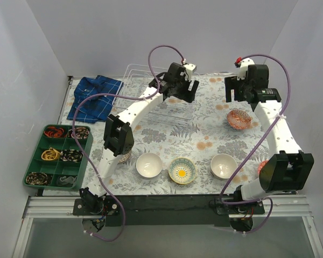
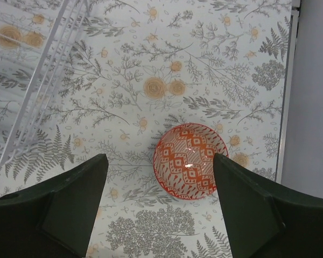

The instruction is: Load the bowls into the dish rack

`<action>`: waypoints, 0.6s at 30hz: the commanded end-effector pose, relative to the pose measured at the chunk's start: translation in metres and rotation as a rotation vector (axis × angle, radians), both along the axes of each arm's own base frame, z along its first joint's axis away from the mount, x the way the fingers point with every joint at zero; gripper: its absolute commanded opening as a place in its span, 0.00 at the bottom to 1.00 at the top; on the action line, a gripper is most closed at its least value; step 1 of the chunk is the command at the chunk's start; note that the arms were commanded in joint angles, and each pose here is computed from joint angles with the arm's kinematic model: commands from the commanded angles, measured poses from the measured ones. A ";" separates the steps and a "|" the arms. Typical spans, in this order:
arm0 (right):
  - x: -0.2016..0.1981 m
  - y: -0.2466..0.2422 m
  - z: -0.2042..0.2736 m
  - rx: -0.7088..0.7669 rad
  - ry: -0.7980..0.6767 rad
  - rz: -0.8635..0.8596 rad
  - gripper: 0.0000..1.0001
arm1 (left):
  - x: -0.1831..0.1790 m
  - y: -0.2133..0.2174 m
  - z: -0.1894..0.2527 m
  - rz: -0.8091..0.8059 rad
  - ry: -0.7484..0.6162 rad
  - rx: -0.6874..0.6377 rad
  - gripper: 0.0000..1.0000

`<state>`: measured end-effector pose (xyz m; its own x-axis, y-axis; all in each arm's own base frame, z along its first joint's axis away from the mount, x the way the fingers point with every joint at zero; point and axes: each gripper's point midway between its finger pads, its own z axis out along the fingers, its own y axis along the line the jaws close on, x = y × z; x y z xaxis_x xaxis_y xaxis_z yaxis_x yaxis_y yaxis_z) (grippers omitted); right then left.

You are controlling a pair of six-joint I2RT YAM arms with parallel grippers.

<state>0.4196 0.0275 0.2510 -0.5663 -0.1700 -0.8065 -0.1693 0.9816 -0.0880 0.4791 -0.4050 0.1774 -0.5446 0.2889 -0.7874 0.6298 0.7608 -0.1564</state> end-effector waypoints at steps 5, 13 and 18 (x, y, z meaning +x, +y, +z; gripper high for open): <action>-0.017 -0.004 -0.005 0.025 -0.003 -0.008 0.87 | 0.000 -0.040 0.024 0.037 -0.151 -0.011 0.77; -0.034 0.000 -0.014 0.040 0.007 0.020 0.87 | -0.004 -0.044 -0.004 0.084 -0.184 0.101 0.70; -0.039 0.001 -0.014 0.042 0.004 0.027 0.87 | -0.005 -0.040 -0.015 0.105 -0.201 0.161 0.60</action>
<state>0.3815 0.0270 0.2235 -0.6088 -0.1625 -0.7765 -0.1910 0.9800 -0.0554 0.4673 -0.4541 0.1492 -0.4496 0.3592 -0.8178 0.5950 0.8033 0.0257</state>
